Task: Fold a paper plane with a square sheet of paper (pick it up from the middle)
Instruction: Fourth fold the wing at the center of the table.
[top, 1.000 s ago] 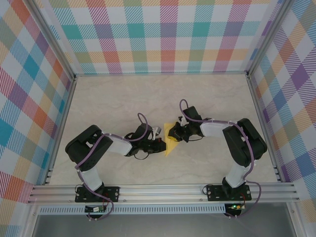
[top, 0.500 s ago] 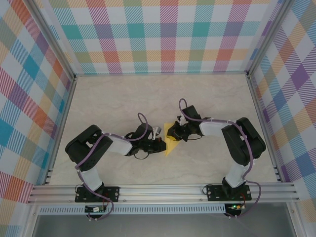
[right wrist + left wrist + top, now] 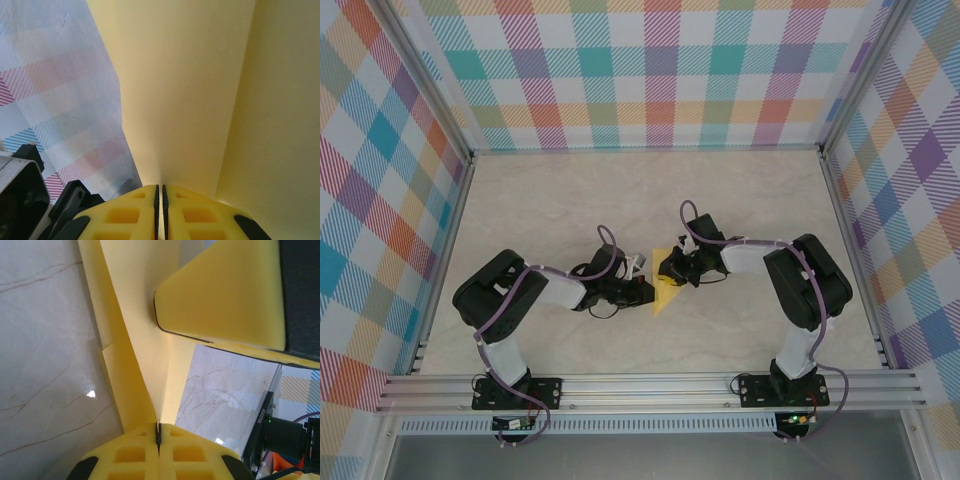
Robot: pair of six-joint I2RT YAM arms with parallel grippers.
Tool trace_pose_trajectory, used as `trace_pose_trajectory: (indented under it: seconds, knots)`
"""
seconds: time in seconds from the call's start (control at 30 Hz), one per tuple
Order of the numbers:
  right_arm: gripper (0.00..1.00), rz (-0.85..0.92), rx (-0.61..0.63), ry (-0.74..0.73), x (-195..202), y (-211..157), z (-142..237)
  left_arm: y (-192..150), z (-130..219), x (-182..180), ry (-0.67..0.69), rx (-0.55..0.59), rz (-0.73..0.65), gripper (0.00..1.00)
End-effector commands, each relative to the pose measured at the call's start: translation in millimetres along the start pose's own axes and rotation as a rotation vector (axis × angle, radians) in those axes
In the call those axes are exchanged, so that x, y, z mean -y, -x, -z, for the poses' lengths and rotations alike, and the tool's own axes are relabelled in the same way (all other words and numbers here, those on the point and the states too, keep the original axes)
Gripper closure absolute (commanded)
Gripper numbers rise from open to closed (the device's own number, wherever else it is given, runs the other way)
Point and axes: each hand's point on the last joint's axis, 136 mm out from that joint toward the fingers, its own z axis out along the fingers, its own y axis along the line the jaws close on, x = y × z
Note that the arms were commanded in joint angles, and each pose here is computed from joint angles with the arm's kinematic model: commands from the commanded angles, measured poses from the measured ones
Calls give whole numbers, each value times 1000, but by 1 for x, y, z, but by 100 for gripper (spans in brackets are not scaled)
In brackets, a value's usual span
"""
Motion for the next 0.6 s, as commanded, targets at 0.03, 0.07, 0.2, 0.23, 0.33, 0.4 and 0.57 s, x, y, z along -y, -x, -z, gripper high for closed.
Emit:
trace_pose_trajectory:
  seconds: [0.03,0.07,0.2,0.23,0.33,0.4,0.57]
  knots:
    - [87,4,11,-23,1,4,-1,3,0,-1,-25,-28,-9,100]
    - [86,6,15,-24,1,5,-1,3,1,-1,-26,-34,-10,100]
    - [86,19,26,-15,-3,4,5,3,0,1,-33,-53,-17,100]
    - [86,22,27,-11,-5,3,7,1,0,2,-36,-62,-20,100]
    - [85,32,24,3,-9,0,10,2,-2,2,-39,-71,-20,100]
    - [85,37,14,15,-10,-2,10,3,-2,1,-39,-74,-17,100]
    - [85,40,-6,44,-15,-3,7,2,-5,-3,-37,-80,-4,100]
